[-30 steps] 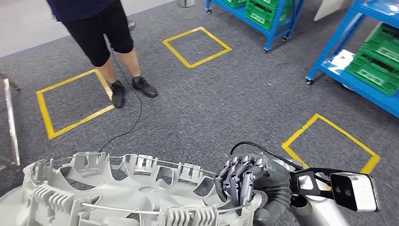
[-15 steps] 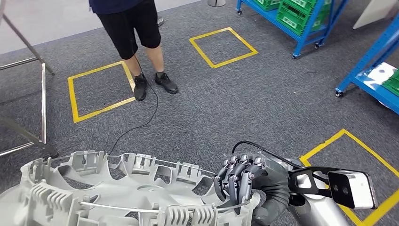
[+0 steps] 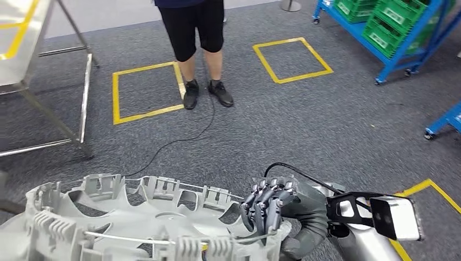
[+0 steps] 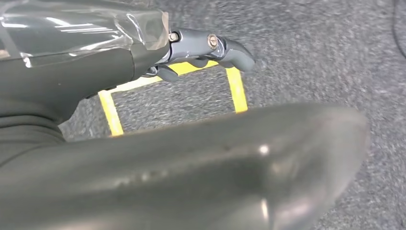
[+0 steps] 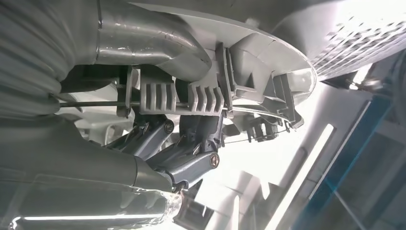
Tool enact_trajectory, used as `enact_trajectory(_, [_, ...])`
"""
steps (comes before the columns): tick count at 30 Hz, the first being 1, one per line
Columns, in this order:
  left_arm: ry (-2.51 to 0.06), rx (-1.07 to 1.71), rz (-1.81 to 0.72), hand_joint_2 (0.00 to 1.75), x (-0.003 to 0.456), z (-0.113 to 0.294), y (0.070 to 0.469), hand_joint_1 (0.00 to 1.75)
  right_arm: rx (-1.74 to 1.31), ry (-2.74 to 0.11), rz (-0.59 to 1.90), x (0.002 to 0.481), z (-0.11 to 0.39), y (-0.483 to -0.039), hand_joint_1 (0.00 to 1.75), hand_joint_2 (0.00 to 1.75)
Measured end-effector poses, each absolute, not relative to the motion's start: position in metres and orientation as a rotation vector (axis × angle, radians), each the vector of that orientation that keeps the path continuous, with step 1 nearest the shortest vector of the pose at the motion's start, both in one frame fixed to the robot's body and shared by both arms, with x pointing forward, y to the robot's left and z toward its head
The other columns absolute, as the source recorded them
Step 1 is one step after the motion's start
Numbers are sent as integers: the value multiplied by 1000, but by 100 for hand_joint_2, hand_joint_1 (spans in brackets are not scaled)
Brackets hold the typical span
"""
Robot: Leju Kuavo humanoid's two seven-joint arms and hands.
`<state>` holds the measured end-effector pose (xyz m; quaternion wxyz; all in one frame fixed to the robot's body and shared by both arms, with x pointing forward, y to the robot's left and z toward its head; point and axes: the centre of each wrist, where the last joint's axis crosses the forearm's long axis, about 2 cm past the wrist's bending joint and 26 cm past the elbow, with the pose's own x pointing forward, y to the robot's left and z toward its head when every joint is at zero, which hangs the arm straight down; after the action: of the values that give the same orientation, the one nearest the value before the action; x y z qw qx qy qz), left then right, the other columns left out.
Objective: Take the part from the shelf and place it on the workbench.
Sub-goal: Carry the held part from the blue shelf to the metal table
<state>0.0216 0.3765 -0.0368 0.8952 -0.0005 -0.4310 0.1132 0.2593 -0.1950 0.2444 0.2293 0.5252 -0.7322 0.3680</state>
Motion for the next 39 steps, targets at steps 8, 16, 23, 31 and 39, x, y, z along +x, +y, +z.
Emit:
enact_trajectory(8, [-849,-41,226,0,12,-45,375,0,1418,-2012,1016,260,248,-191,175,175])
enact_trajectory(16, [-836,-58,252,0,14,-41,375,0,1467,-1998,1019,259,247,-189,175,175])
enact_trajectory(23, [-837,-53,263,0,11,-37,376,0,1477,-2001,1013,259,248,-188,175,175])
enact_trajectory(31, [-839,-60,260,0,12,-38,370,0,1466,-1991,1003,258,244,-192,175,175])
enact_trajectory(39, [-828,-56,268,0,5,-38,370,0,1469,-1989,1000,258,243,-194,175,175])
